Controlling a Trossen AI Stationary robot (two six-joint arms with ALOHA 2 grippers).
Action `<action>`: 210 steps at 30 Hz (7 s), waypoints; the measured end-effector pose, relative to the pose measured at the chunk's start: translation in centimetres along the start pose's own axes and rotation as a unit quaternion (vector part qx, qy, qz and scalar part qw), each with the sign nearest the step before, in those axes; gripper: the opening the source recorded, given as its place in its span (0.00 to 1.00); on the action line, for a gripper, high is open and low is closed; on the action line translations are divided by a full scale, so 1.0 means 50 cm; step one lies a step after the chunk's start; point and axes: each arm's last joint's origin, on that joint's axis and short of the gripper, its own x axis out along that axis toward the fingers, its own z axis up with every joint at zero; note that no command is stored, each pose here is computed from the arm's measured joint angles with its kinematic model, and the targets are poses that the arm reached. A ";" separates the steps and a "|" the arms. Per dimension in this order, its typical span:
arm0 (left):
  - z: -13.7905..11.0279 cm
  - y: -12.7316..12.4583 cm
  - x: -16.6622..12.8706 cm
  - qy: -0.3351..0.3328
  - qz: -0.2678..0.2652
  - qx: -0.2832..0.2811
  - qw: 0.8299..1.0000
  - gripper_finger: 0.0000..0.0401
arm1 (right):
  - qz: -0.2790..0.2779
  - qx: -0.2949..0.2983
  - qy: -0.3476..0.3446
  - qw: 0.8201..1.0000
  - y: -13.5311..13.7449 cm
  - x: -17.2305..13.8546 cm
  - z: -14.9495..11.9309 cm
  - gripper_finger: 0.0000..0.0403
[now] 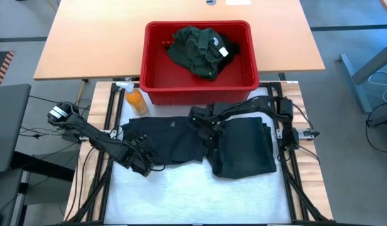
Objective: Fold laundry
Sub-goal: Fold the black shorts
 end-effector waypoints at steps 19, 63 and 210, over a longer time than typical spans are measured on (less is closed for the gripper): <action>0.003 -0.035 0.029 -0.059 -0.036 -0.051 0.996 0.37 | 0.004 0.055 -0.115 0.992 0.009 -0.079 0.084 0.08; -0.023 0.052 0.024 -0.065 -0.058 -0.378 0.922 0.15 | 0.154 0.355 -0.411 0.825 -0.179 -0.191 0.073 0.06; -0.037 0.076 0.013 0.117 -0.207 -0.025 0.971 0.00 | 0.026 0.631 -0.450 0.631 0.087 -0.066 0.056 0.60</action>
